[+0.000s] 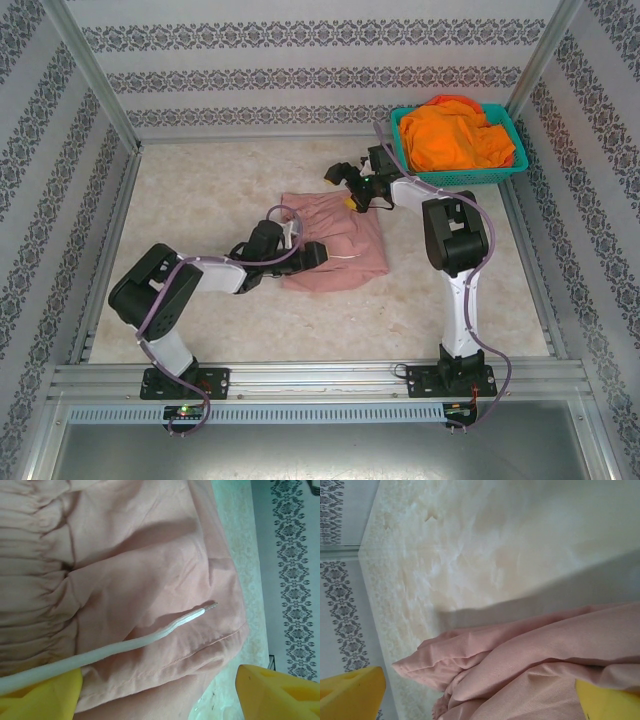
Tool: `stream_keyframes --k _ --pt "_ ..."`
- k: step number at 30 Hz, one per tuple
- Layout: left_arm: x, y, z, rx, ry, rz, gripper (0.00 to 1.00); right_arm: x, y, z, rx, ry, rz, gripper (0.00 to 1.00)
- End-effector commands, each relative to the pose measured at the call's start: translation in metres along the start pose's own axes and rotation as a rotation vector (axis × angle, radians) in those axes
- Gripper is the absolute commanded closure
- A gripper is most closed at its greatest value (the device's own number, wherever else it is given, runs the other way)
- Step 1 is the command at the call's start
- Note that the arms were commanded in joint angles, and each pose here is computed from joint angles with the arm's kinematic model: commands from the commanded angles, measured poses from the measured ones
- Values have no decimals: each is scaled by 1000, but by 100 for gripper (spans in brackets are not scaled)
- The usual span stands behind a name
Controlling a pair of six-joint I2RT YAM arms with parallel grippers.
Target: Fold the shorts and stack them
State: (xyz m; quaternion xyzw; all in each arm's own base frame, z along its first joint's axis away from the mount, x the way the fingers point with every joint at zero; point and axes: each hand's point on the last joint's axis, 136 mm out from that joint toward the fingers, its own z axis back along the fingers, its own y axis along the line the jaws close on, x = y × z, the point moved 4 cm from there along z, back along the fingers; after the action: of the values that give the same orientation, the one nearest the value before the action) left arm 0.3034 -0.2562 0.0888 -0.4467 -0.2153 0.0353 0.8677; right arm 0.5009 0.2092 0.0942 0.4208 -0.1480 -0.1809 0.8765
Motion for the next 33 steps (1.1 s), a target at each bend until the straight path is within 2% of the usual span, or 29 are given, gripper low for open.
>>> stream_keyframes --k 1,4,7,8,13,14,16,20,25,33 --pt "-9 4 14 100 26 27 18 -2 51 41 28 -93 196 2" --pt "11 -27 40 120 -33 -81 13 -24 85 89 21 -153 363 2" --pt "25 -50 72 150 -112 -177 5 -50 92 130 -37 -177 495 2" --pt "28 -54 82 160 -139 -201 0 -58 89 142 -65 -174 521 2" --pt "27 -55 106 194 -203 -254 0 -77 44 173 -287 -126 600 3" --pt "24 -52 107 200 -204 -257 0 -77 32 175 -312 -106 585 8" --pt "21 -46 107 209 -200 -262 0 -73 11 174 -334 -84 545 15" --pt "14 -35 108 215 -217 -243 0 -63 -24 160 -415 -25 518 18" --pt "8 -26 111 202 -257 -216 0 -58 -41 128 -402 71 459 23" --pt "2 -20 110 186 -259 -196 0 -50 -70 93 -439 153 398 38"
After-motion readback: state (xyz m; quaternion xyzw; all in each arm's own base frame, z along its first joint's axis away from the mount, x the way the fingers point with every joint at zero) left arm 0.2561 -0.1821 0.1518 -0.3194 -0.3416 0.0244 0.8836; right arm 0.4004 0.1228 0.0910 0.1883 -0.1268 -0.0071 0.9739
